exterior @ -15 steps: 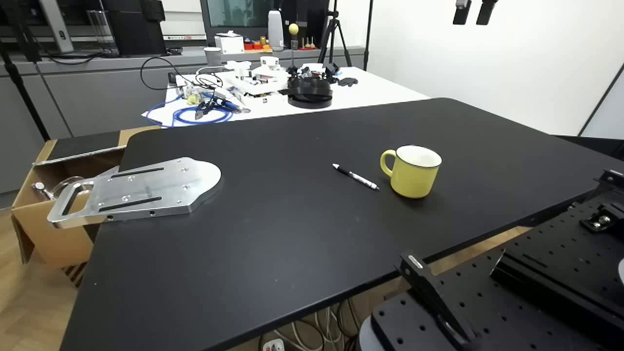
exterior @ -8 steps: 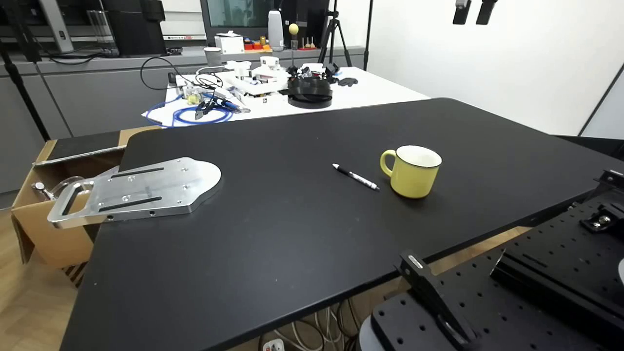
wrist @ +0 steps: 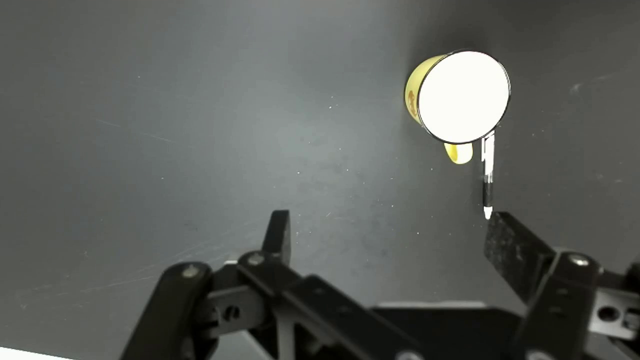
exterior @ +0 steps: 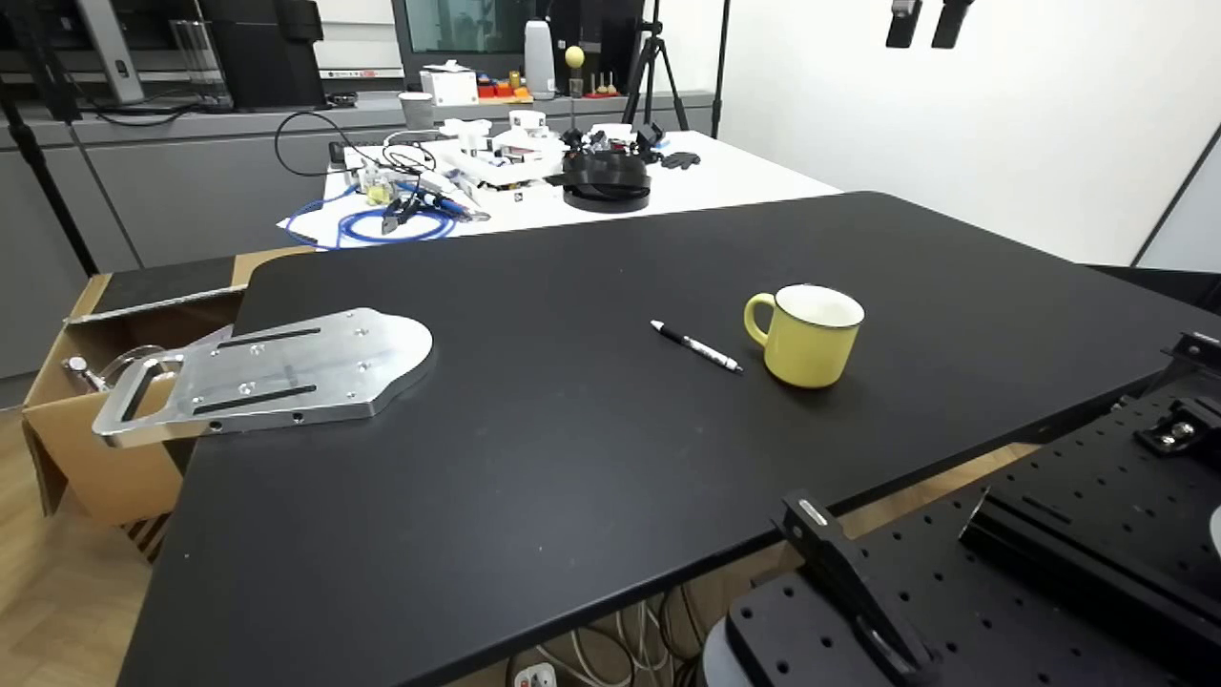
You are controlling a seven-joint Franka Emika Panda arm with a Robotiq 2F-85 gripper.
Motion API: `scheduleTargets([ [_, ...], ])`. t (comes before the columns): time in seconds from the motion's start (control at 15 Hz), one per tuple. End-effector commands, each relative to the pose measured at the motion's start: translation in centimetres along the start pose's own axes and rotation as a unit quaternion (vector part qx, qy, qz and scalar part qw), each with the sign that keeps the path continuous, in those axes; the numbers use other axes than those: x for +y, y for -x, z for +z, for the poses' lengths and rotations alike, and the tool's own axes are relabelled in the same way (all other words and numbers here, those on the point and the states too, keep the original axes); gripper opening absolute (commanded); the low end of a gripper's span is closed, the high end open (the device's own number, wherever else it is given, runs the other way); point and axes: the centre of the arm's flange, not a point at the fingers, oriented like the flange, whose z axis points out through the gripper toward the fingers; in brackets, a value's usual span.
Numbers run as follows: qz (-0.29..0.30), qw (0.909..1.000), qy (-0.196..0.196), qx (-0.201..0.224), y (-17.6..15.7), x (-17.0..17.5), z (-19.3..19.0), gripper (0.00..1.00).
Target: Put the pen inside the yellow mug
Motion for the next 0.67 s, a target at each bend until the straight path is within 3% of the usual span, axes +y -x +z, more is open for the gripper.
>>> scheduleTargets([
  [0.0, 0.0, 1.0, 0.0, 0.0, 0.0, 0.0, 0.0, 1.0],
  [0.6, -0.014, 0.9995, 0.012, 0.026, -2.5, -0.7, 0.0, 1.0],
])
